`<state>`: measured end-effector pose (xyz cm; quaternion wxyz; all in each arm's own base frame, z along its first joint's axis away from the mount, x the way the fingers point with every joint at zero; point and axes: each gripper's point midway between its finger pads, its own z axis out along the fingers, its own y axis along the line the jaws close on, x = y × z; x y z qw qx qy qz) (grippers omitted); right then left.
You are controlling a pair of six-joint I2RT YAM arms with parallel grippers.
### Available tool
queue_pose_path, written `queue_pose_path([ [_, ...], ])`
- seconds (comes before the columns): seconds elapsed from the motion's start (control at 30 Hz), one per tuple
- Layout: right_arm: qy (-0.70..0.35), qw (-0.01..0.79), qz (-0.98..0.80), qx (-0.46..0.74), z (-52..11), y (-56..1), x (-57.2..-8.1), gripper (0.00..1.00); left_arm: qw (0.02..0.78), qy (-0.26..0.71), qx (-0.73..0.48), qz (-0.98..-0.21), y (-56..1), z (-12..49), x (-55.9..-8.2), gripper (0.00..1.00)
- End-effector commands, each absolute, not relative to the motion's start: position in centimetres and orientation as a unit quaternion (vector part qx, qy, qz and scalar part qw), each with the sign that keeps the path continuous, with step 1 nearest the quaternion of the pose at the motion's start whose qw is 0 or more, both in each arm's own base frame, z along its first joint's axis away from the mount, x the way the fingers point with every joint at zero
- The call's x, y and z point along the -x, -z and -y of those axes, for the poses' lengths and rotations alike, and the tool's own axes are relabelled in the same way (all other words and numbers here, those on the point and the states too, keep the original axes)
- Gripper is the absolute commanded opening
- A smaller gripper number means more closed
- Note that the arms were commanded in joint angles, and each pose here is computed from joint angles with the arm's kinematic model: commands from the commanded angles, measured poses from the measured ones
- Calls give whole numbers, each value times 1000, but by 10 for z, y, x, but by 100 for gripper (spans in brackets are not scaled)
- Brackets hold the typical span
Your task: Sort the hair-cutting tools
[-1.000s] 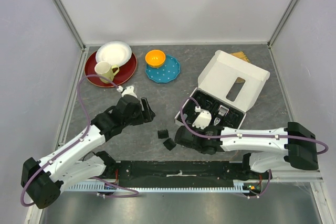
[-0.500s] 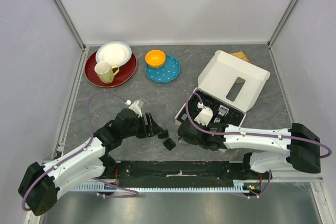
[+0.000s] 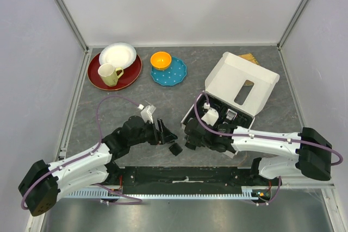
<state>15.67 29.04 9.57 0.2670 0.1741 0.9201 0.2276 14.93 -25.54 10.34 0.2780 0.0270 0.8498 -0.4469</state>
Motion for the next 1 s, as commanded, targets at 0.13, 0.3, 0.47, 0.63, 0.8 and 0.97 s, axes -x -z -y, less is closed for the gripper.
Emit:
queue_pose_path([
  [0.13,-110,257,-952,-122,-266,-68,-152,62,324,421,9,-847,-117,245,-168,73],
  [0.3,-80,251,-958,-115,-264,-60,-149,92,342,391,21,-854,-117,235,-176,73],
  [0.47,-71,253,-958,-115,-273,-58,-155,96,346,385,18,-856,-121,235,-179,73],
  [0.63,-41,232,-964,-119,-279,-42,-156,95,364,358,34,-860,-121,224,-185,73],
  [0.8,-9,239,-962,-134,-274,-31,-162,91,371,354,37,-858,-123,220,-185,73],
  [0.97,3,241,-957,-158,-270,-23,-165,91,370,349,36,-860,-121,219,-185,73],
])
